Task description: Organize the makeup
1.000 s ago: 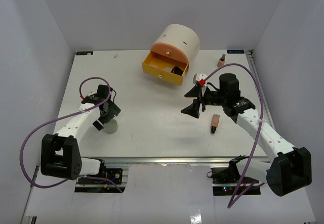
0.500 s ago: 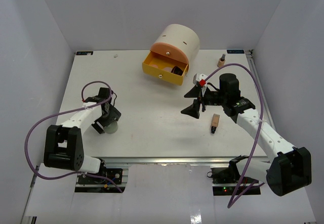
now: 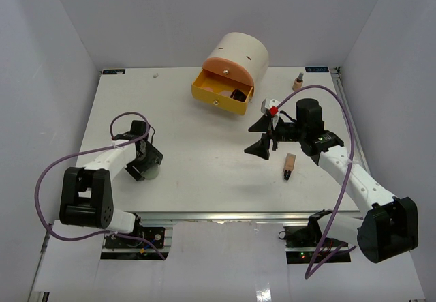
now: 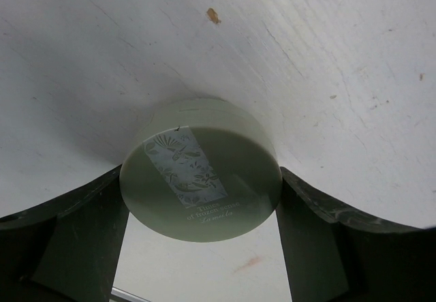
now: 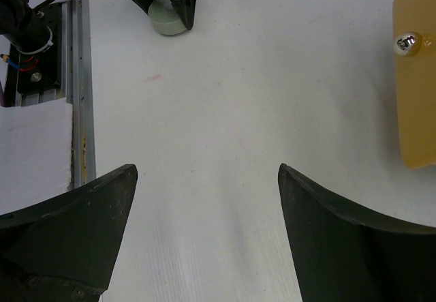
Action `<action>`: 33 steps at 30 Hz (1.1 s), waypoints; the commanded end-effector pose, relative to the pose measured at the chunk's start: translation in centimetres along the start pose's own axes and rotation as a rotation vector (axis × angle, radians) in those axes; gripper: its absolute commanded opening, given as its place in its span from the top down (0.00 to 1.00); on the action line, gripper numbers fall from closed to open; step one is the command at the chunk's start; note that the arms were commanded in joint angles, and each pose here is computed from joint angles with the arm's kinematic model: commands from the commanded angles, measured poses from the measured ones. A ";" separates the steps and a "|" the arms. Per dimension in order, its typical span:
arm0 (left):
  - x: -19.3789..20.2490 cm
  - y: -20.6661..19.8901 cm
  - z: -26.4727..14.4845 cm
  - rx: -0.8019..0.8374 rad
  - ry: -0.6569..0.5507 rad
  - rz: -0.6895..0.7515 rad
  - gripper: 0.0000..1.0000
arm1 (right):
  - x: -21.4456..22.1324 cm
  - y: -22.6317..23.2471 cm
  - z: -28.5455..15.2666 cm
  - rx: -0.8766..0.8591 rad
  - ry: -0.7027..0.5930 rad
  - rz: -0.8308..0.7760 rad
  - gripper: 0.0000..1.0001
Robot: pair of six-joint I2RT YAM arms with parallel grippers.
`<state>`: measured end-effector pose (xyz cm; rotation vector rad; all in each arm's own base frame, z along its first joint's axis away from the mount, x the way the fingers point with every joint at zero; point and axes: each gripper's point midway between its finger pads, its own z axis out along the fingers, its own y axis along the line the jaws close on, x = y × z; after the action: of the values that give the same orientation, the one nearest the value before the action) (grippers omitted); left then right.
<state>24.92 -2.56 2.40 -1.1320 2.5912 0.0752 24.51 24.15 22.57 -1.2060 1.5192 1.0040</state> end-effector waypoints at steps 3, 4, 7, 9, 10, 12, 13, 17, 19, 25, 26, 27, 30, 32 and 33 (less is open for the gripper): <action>-3.1 -6.3 -6.4 0.372 -0.100 0.056 0.84 | -0.4 -0.1 -0.3 -0.004 -0.023 -0.029 0.10; -3.0 -7.9 -7.8 0.471 -0.089 0.115 0.88 | -0.4 -0.1 -0.4 0.000 -0.023 -0.032 0.10; -3.8 -12.8 -12.6 0.727 -0.123 0.252 0.95 | -0.4 -0.4 -0.6 0.012 -0.021 -0.036 0.10; -4.2 -15.8 -15.7 0.850 -0.152 0.343 0.97 | -0.3 -0.6 -0.7 0.020 -0.020 -0.036 0.10; -4.2 -17.2 -16.8 0.883 -0.169 0.385 0.97 | -0.2 -0.8 -0.8 0.025 -0.020 -0.035 0.10; -4.1 -20.0 -18.2 0.912 -0.199 0.453 0.98 | -0.2 -1.1 -1.1 0.037 -0.019 -0.033 0.10; -4.3 -21.4 -18.3 0.915 -0.208 0.472 0.98 | -0.2 -1.2 -1.1 0.041 -0.019 -0.033 0.10; -5.5 -27.9 -22.7 1.000 -0.302 0.553 0.98 | 0.0 -1.7 -1.7 0.062 -0.020 -0.030 0.10; -6.4 -30.9 -23.2 1.012 -0.324 0.566 0.98 | 0.0 -2.2 -2.1 0.079 -0.022 -0.028 0.10; -7.4 -35.8 -21.9 0.966 -0.359 0.612 0.86 | 0.0 -2.8 -3.1 0.109 -0.031 -0.024 0.10; -7.5 -36.3 -21.6 0.956 -0.366 0.614 0.83 | -0.1 -2.8 -3.1 0.108 -0.033 -0.024 0.10; -7.7 -36.8 -21.2 0.945 -0.372 0.617 0.79 | -0.1 -2.8 -3.2 0.108 -0.034 -0.024 0.10; -7.9 -37.5 -19.7 0.906 -0.371 0.613 0.57 | 0.1 -2.9 -3.3 0.108 -0.034 -0.019 0.10; -8.0 -37.7 -19.7 0.901 -0.373 0.611 0.41 | 0.1 -3.0 -3.3 0.109 -0.033 -0.017 0.10; -8.0 -37.8 -19.7 0.901 -0.375 0.611 0.33 | 0.2 -3.0 -3.3 0.110 -0.033 -0.016 0.10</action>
<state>51.94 -26.52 22.66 -0.0032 2.1882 -0.6427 27.24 20.40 22.35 -1.0974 1.5700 0.9125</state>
